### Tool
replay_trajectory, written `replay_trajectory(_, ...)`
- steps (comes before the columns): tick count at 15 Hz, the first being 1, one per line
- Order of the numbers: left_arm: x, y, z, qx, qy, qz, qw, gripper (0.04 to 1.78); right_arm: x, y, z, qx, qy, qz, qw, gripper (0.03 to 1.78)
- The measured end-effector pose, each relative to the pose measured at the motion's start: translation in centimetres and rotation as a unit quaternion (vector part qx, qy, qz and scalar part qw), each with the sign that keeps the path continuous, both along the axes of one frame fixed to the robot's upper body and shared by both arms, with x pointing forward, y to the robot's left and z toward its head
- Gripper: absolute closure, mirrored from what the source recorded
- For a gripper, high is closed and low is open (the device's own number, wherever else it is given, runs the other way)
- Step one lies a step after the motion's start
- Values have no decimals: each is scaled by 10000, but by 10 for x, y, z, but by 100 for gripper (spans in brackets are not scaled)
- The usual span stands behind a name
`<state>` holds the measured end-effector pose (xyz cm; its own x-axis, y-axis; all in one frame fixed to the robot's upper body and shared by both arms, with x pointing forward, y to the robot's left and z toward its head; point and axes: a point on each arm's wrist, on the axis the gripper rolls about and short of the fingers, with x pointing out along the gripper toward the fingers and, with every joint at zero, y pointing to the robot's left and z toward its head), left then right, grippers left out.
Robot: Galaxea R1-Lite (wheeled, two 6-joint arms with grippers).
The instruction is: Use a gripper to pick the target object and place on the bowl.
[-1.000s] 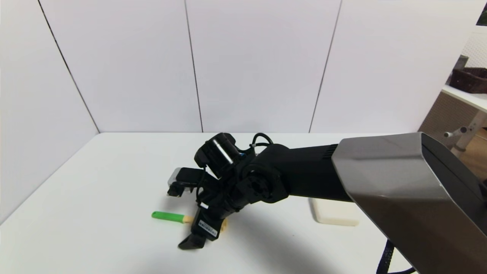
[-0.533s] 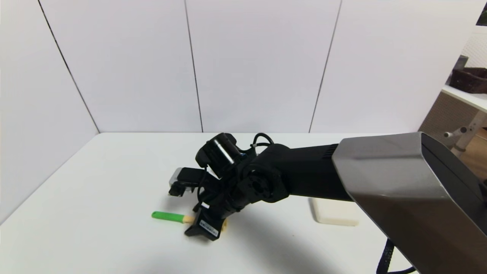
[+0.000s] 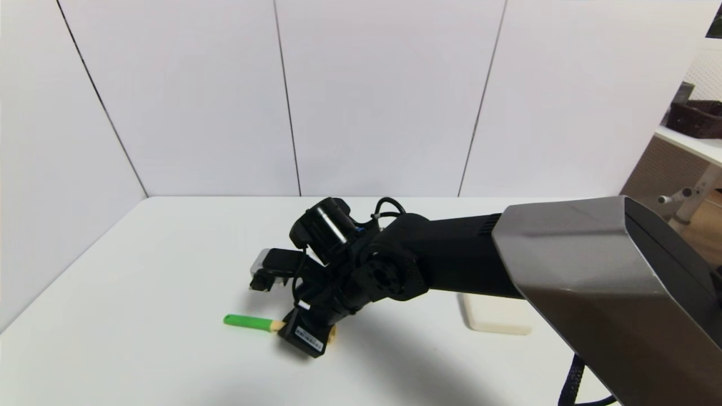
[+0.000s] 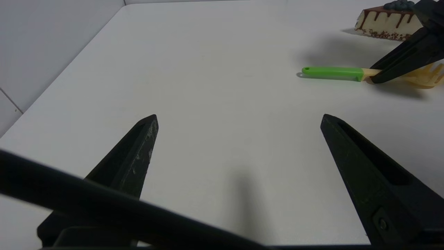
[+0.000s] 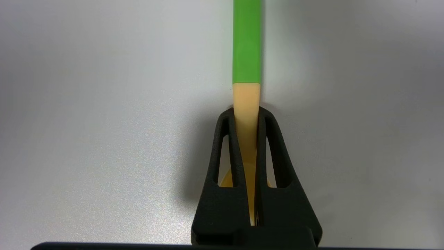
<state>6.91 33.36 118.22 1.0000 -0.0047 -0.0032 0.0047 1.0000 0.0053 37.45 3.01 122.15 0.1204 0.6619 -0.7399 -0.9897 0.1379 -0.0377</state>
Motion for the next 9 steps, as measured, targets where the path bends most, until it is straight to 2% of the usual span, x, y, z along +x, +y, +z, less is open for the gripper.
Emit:
replay_trajectory(5, 0, 0, 0, 0, 0, 0, 10000, 13, -1, -5, 12, 57, -32, -60, 10000, 170)
replay_trajectory(9, 0, 0, 0, 0, -2, 0, 10000, 13, 6, -28, 46, 374, -153, -367, 9985, 170)
